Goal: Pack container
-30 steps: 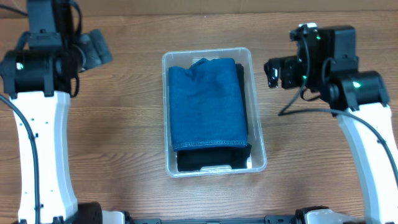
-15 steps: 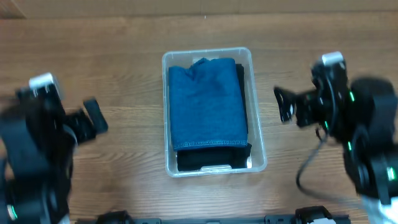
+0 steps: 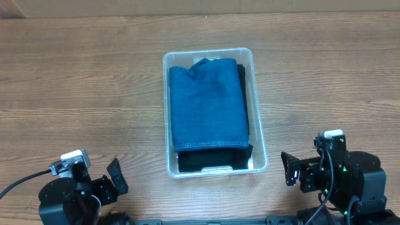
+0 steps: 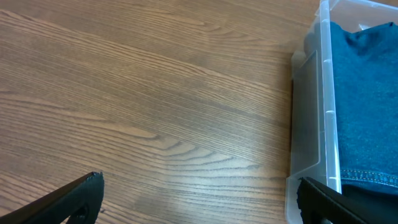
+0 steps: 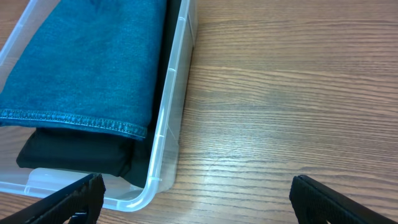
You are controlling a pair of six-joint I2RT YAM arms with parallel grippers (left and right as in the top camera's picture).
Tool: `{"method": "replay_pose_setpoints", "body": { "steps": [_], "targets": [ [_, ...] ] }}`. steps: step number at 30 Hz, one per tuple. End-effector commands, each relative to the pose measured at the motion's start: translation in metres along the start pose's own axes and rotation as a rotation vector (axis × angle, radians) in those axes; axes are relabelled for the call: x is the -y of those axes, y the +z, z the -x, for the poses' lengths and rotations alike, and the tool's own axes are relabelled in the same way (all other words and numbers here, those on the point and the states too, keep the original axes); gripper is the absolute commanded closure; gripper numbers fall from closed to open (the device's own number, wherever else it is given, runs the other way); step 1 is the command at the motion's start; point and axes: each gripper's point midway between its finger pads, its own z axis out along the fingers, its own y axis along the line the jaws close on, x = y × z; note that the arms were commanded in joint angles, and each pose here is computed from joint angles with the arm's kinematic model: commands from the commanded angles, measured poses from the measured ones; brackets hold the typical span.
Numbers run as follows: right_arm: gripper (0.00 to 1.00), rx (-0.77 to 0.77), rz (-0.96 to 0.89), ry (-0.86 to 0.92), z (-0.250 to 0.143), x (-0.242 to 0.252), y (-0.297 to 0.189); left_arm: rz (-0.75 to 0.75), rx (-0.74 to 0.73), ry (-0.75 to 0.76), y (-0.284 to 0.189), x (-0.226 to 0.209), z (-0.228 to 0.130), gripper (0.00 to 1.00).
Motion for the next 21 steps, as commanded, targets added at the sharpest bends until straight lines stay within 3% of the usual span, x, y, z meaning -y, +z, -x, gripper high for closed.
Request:
{"method": "replay_pose_setpoints", "body": {
  "steps": [1,5,10,12,18,21],
  "targets": [
    [0.0,0.013,-0.008,0.002,0.002,0.001,-0.001,-0.015,0.001,-0.017,0.001,0.002,-0.001,0.0],
    [0.0,0.117,-0.035,-0.007,0.005,0.005,-0.02,-0.015,0.001,-0.017,0.001,0.002,-0.001,0.0],
    [0.0,0.4,-0.021,-0.031,-0.008,0.003,-0.04,-0.015,0.001,-0.017,0.001,0.002,-0.001,0.0],
    [0.0,0.429,-0.038,-0.024,-0.007,0.011,-0.015,-0.015,0.001,-0.017,0.001,0.002,-0.001,0.0],
    [0.0,0.79,-0.121,-0.109,0.04,0.035,0.049,-0.015,0.001,-0.017,0.001,0.002,-0.001,0.0],
    [0.0,0.756,-0.13,-0.09,0.02,0.043,0.08,-0.015,0.001,-0.017,0.001,0.002,-0.001,0.0]
  ]
}}
